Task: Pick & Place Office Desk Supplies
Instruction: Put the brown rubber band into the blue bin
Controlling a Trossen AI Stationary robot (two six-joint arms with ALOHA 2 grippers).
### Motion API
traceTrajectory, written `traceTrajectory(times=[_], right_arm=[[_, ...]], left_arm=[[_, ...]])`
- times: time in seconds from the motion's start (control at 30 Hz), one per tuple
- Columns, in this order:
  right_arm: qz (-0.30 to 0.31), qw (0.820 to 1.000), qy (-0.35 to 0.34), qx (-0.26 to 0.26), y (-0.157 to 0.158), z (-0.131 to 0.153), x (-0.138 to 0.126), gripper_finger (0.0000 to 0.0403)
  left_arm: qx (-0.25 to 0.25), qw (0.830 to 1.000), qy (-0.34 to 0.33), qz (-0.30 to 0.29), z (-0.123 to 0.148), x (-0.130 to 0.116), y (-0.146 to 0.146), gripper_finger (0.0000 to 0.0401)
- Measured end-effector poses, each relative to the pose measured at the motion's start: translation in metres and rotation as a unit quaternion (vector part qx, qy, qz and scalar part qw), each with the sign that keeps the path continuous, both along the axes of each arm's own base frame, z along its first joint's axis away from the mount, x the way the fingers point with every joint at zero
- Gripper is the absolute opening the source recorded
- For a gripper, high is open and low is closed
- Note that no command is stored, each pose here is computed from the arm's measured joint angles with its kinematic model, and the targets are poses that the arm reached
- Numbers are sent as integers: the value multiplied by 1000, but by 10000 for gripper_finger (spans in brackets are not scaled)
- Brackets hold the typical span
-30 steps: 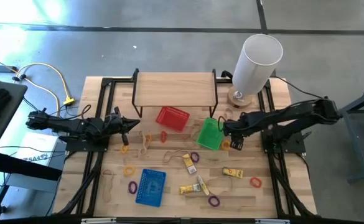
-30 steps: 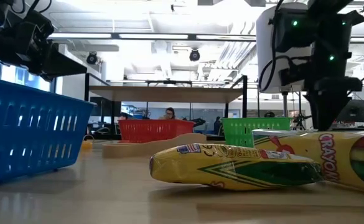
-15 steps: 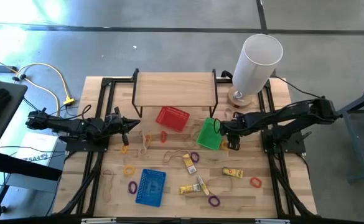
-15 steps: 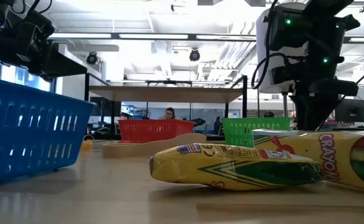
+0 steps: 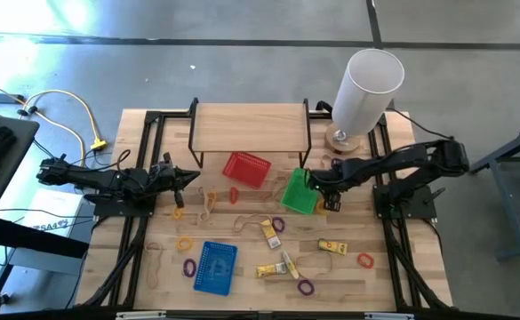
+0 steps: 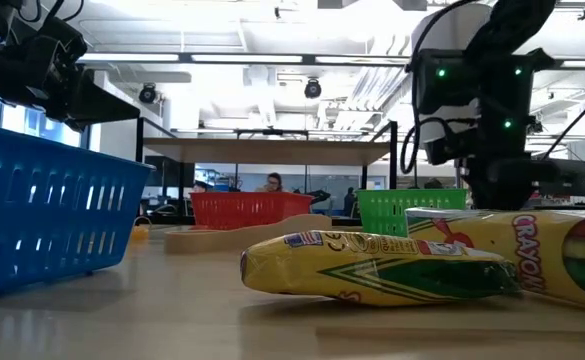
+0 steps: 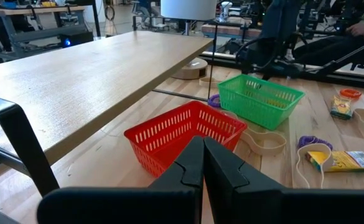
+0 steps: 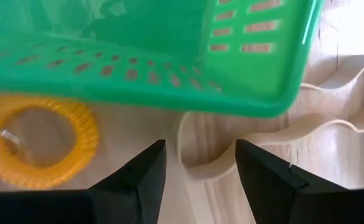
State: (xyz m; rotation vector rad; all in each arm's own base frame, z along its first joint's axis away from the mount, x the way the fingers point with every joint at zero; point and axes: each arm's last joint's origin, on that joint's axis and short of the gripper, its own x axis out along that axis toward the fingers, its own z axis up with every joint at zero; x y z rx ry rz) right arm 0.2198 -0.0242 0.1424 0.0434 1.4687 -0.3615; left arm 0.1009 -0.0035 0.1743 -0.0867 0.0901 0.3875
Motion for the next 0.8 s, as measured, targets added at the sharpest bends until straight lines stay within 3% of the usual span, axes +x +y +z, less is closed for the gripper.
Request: traceTrajectory(times=[0.27, 0.4, 0.6, 0.8], right_arm=[[-5, 1000, 12, 18, -4, -8, 3, 166], [-4, 999, 11, 30, -4, -9, 3, 123], [-11, 999, 15, 46, -3, -10, 2, 18], [-20, 999, 20, 44, -2, -8, 0, 3]], left_arm=[[-6, 1000, -2, 0, 0, 0, 0, 0], [-6, 1000, -3, 0, 0, 0, 0, 0], [-7, 1000, -3, 0, 0, 0, 0, 0], [-7, 1000, -3, 0, 0, 0, 0, 0]])
